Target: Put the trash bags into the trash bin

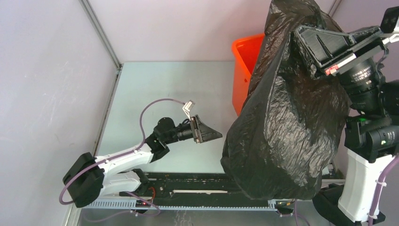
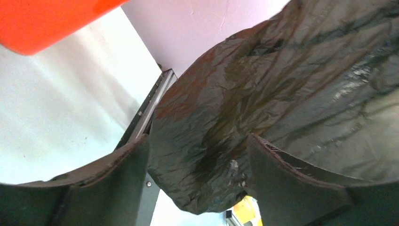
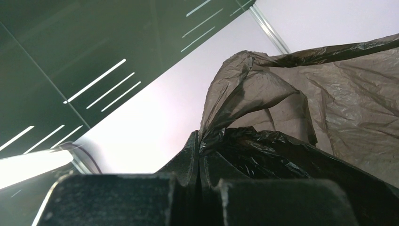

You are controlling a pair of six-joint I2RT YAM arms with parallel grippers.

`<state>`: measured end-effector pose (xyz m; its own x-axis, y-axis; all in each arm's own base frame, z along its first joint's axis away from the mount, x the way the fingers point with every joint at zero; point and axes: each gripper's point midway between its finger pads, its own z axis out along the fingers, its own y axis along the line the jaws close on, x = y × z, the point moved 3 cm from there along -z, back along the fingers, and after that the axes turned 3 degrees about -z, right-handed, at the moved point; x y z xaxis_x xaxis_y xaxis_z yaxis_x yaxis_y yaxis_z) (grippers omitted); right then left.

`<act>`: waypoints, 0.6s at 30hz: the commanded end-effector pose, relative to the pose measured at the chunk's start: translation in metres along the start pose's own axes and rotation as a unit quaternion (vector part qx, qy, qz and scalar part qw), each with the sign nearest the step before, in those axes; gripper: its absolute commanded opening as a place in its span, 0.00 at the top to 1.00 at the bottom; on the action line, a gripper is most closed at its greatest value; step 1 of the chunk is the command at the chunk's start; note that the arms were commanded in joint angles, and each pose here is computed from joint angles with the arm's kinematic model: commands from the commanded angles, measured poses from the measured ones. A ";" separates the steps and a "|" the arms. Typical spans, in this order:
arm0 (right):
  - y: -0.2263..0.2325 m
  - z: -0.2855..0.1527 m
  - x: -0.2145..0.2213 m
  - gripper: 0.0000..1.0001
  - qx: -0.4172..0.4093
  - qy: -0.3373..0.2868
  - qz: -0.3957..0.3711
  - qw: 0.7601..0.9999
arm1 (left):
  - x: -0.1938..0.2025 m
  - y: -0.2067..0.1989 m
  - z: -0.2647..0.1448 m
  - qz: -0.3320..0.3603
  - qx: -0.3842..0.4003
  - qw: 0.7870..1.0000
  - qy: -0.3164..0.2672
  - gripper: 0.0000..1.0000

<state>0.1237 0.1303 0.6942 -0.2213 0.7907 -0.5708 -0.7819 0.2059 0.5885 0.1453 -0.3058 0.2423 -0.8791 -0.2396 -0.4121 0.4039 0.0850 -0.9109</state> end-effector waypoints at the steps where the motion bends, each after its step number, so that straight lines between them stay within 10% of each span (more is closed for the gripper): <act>1: -0.027 0.025 -0.003 1.00 0.004 -0.010 -0.008 1.000 | -0.027 -0.045 -0.006 0.044 0.066 0.995 -0.060 0.15; 9: -0.079 0.073 0.009 1.00 0.005 -0.007 0.018 1.000 | -0.055 -0.028 -0.063 0.102 -0.101 0.979 -0.147 0.00; 18: -0.097 0.103 0.006 1.00 -0.006 -0.016 0.019 1.000 | -0.031 -0.067 -0.052 0.186 -0.113 0.972 -0.084 0.08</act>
<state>0.2938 0.1880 0.6461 -0.3316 0.7751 -0.5379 -0.6696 0.2082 0.7129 0.1418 -0.2422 0.3080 -0.6798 -0.3951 -0.6179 0.5344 0.3103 -0.7863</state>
